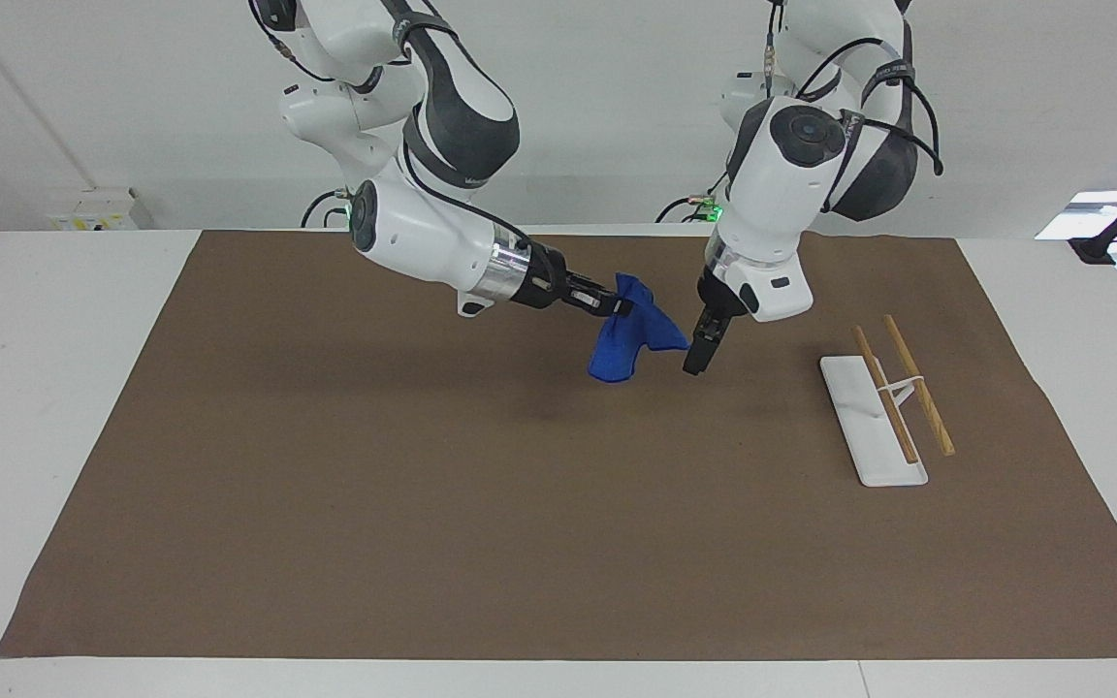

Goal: Right arm passes towel to left arm to hang
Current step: 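Carry the towel toward center while the left gripper reaches toward it, then grasp the towel with the left gripper while the right gripper opens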

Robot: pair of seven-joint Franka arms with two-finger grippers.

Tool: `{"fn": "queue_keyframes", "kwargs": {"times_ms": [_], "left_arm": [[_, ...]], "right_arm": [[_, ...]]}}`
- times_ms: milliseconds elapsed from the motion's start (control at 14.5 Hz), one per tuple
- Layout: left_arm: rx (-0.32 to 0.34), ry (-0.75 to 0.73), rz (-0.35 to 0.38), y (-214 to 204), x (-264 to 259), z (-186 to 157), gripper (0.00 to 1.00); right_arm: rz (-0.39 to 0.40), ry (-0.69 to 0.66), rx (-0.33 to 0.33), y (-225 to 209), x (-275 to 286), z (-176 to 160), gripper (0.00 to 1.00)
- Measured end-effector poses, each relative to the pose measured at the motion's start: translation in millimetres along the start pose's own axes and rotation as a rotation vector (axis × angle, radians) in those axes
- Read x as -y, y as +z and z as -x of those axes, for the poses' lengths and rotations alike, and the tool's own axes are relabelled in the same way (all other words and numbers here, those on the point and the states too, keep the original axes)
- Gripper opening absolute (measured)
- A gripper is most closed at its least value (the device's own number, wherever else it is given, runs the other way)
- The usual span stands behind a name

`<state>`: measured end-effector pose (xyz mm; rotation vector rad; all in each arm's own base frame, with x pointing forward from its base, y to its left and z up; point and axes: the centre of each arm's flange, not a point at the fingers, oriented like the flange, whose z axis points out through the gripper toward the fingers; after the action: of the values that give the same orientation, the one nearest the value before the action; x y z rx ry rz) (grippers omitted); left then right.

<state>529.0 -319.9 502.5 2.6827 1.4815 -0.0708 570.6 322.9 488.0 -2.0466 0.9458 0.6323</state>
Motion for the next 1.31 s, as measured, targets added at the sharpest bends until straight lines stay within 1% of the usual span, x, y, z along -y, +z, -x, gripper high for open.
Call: {"fn": "queue_keyframes", "kwargs": {"times_ms": [69,138,277,346,415,484,553,691,761,830,899,1314], "left_arm": [[0.002,0.001,-0.003,1.9,0.4,5.9,0.87],[0.008,-0.002,-0.006,3.4,0.8,10.0,0.87],[0.029,-0.014,-0.01,5.2,1.3,13.6,0.74],[0.032,-0.021,-0.011,5.9,1.6,14.9,0.74],[0.033,-0.027,-0.012,6.4,1.8,17.6,0.7],[0.034,-0.036,-0.013,6.8,2.0,20.9,0.69],[0.034,-0.043,-0.014,6.8,2.1,23.1,0.61],[0.034,-0.045,-0.014,6.5,2.4,24.2,0.37],[0.034,-0.046,-0.013,6.4,2.5,24.0,0.26],[0.034,-0.047,-0.013,6.3,2.6,23.9,0.12],[0.034,-0.047,-0.013,6.2,2.6,23.9,0.02],[0.034,-0.047,-0.012,5.7,2.7,23.4,0.02]], "right_arm": [[0.0,0.0,0.0,0.0,0.0,0.0,0.09],[0.0,0.0,0.0,-0.1,0.0,0.0,0.09],[0.0,0.0,0.0,-0.1,0.0,0.0,0.09],[0.0,0.0,0.0,-0.1,0.0,0.0,0.09],[0.0,0.0,0.0,-0.1,0.0,0.0,0.09],[0.0,0.0,0.0,-0.1,0.0,-0.1,0.09],[0.0,0.0,0.0,-0.2,0.0,-0.1,0.09],[0.0,0.0,0.0,-0.2,0.0,-0.1,0.09],[0.0,0.0,0.0,-0.2,0.0,-0.1,0.09],[0.0,0.0,0.0,-0.2,0.0,-0.1,0.09],[0.0,0.0,0.0,-0.2,0.0,-0.1,0.09],[-0.011,0.0,-0.009,-1.3,1.1,-1.0,0.09]]}}
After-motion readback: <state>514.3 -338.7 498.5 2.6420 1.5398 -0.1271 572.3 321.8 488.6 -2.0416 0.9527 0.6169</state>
